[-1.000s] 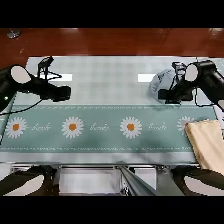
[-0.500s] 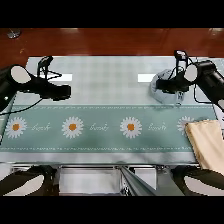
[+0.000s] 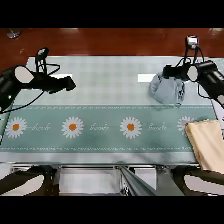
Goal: Fold the shirts.
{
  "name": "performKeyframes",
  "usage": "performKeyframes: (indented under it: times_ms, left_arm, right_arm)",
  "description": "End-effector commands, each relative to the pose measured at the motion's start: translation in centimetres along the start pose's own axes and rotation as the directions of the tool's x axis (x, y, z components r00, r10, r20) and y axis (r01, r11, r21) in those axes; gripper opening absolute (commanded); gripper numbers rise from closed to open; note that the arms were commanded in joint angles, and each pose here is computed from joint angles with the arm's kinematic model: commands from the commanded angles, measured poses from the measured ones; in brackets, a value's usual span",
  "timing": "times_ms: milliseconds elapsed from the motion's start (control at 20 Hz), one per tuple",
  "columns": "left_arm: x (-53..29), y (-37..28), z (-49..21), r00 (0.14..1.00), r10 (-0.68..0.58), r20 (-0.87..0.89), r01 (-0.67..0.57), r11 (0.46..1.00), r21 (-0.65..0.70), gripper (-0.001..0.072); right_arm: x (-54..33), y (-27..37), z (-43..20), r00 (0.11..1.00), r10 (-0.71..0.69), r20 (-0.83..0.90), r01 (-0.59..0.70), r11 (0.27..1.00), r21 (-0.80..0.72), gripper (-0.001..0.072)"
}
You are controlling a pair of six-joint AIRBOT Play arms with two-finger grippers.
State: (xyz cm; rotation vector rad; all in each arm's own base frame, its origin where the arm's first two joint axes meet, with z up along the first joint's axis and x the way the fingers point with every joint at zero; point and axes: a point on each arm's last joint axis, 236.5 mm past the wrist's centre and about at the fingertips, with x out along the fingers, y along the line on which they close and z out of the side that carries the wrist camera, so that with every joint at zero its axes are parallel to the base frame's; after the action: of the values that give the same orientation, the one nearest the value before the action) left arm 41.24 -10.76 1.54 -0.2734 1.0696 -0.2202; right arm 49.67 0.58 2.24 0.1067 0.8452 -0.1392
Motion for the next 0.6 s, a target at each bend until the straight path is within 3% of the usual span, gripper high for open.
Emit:
performKeyframes:
  times_ms: [0,200,350,400,450,500,550]
  left_arm:
    - [1.3,0.6,1.1,0.999,0.011,0.039,-0.01,1.0,-0.006,0.0705]
    - [2.7,1.2,0.4,1.0,0.022,0.005,-0.021,1.0,-0.014,0.0706]
    - [2.9,1.3,0.3,1.0,0.023,0.0,-0.023,1.0,-0.016,0.0706]
    - [2.8,1.3,0.2,1.0,0.022,-0.004,-0.022,1.0,-0.016,0.0705]
    - [2.7,1.2,-0.2,0.999,0.02,-0.026,-0.02,1.0,-0.013,0.0704]
    - [2.2,0.9,-0.4,0.998,0.015,-0.054,-0.016,1.0,-0.011,0.0704]
    - [1.3,0.4,-0.4,0.997,0.008,-0.082,-0.008,1.0,-0.001,0.0704]
  right_arm:
    - [2.9,-5.0,0.4,0.997,-0.075,-0.02,0.076,0.994,0.083,0.0635]
    - [5.9,-7.8,-4.6,0.958,-0.102,-0.269,0.146,0.978,0.149,0.0634]
    - [6.6,-4.6,-8.7,0.901,0.02,-0.434,0.035,0.992,0.12,0.0611]
    - [6.5,-2.6,-9.8,0.876,0.099,-0.472,-0.035,0.989,0.141,0.0537]
    - [6.0,-0.7,-10.5,0.849,0.179,-0.497,-0.108,0.98,0.169,0.0254]
    - [5.2,1.2,-10.6,0.822,0.26,-0.507,-0.186,0.963,0.193,0.0024]
    - [4.1,2.3,-10.1,0.803,0.31,-0.509,-0.238,0.95,0.204,0.0024]
